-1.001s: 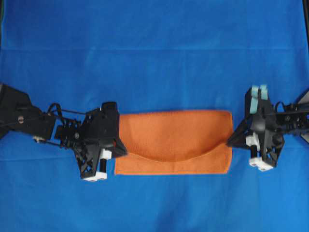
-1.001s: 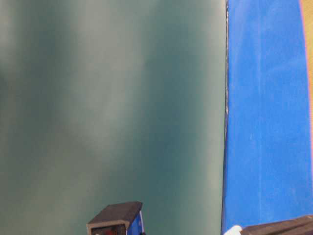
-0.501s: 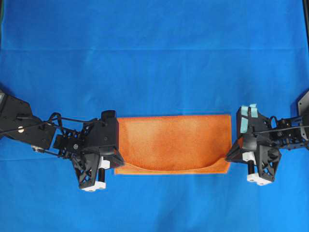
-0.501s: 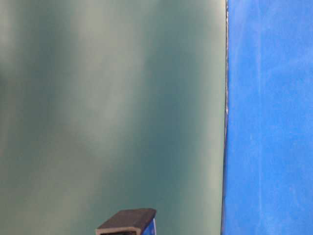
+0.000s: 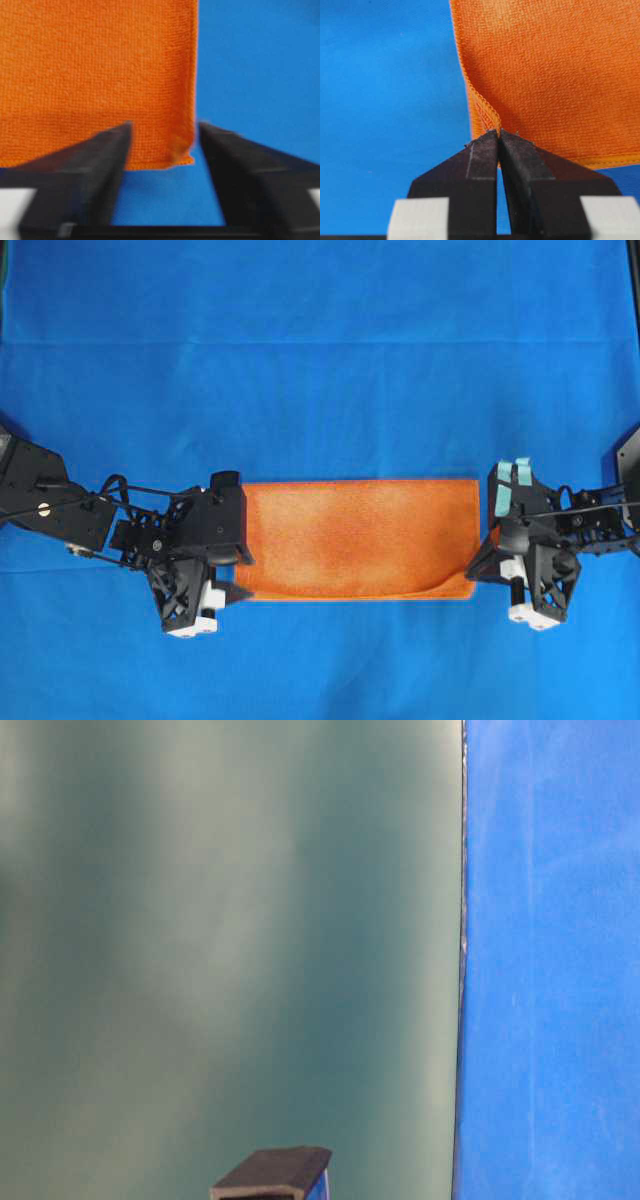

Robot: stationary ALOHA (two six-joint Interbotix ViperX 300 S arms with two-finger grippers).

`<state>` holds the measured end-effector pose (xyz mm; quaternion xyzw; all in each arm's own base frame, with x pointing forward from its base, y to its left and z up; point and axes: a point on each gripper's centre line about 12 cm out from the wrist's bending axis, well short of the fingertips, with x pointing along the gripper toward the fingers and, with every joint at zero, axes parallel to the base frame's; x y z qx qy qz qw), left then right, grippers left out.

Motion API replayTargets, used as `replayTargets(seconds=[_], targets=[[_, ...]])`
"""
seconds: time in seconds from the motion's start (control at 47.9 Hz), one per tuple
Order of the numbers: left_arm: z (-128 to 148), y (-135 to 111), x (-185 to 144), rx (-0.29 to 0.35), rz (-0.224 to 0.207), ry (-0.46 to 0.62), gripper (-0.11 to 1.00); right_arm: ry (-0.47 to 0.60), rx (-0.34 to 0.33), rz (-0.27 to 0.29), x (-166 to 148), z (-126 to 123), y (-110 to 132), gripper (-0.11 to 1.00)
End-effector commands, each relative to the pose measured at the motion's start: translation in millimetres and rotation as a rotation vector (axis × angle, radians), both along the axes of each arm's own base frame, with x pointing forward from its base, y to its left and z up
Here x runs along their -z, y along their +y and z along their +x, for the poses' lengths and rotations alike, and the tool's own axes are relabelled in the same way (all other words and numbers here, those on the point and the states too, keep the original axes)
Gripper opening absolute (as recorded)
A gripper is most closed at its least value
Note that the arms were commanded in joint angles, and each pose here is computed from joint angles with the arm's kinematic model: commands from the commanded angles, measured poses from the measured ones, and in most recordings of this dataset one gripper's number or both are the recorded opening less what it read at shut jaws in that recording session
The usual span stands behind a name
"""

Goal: Fold the orange towel.
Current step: 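Release corners and regrasp the folded towel's left and right top corners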

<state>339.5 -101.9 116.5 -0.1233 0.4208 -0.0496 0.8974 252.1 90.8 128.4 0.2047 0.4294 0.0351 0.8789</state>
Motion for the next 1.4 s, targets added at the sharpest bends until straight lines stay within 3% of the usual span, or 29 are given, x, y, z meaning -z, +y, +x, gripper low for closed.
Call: replayTargets(seconds=[0.0, 0.042, 0.083, 0.209, 0.271, 0.396, 0.563, 0.793, 0.939, 1.377], targets=[[5.4, -5.1, -11.8, 0.010, -0.009, -0.033, 0.58, -0.028, -0.013, 0.021, -9.1, 5.2, 8.9, 0.03], [6.2, -5.4, -13.7, 0.013, -0.008, -0.035, 0.68, -0.033, -0.021, 0.023, -10.2, 5.3, 11.9, 0.07], [6.9, -5.6, -16.3, 0.019, -0.004, -0.039, 0.74, -0.036, -0.022, 0.024, -10.8, 5.7, 12.4, 0.18], [7.3, 2.2, -21.9, 0.011, 0.010, -0.035, 0.72, -0.042, -0.030, 0.009, -10.6, 4.3, 9.6, 0.54], [7.2, 10.8, -24.1, -0.001, 0.022, -0.027, 0.72, -0.051, -0.023, 0.005, -12.9, 4.2, 5.1, 0.64], [8.9, 32.2, -25.7, -0.031, 0.051, -0.015, 0.72, -0.083, 0.000, -0.029, -17.5, 3.2, -13.3, 0.56], [13.9, 72.7, -25.7, -0.084, 0.108, -0.013, 0.72, -0.113, 0.090, -0.090, -21.2, 1.1, -54.0, 0.57], [10.7, 105.2, -20.5, -0.113, 0.163, 0.001, 0.71, -0.076, 0.183, -0.162, -17.7, 0.3, -96.0, 0.57], [7.0, 113.7, -10.0, -0.134, 0.165, 0.035, 0.71, -0.033, 0.191, -0.174, -9.8, 1.1, -102.4, 0.57], [9.1, 110.6, 18.5, -0.120, 0.167, 0.114, 0.70, 0.103, 0.170, -0.170, 23.9, 11.3, -97.5, 0.57]])
